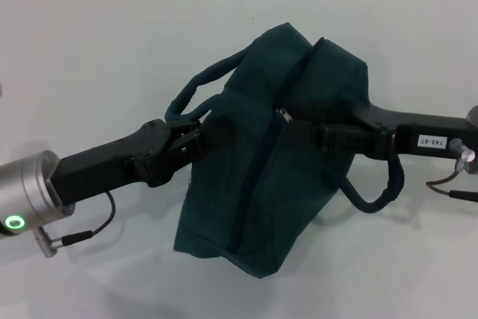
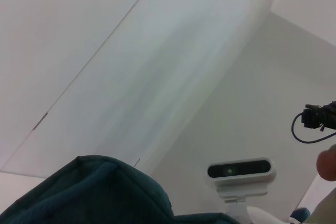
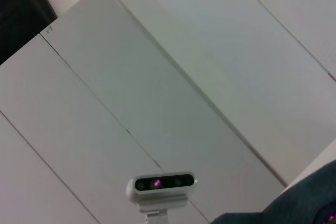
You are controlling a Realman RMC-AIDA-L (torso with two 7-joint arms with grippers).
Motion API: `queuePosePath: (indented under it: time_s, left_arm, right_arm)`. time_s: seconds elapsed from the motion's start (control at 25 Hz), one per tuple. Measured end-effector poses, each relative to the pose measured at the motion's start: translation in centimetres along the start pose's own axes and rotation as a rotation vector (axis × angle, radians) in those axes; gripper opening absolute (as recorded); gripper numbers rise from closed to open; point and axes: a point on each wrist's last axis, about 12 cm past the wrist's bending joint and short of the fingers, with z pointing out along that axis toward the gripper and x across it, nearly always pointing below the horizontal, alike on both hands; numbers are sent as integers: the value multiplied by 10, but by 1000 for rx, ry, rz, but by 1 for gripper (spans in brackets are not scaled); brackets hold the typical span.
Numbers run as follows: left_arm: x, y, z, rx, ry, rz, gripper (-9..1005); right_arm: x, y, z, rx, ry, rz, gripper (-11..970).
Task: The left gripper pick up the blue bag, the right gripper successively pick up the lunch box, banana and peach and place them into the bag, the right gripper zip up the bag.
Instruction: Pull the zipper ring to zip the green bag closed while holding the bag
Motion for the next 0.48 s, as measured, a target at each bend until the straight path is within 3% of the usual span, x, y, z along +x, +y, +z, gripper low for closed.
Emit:
queuePosePath:
  time_s: [0.48]
  left_arm:
    - [1,0,0,0,-3,-6,65]
  right_arm:
    - [6,1,-9,8,35,32,666]
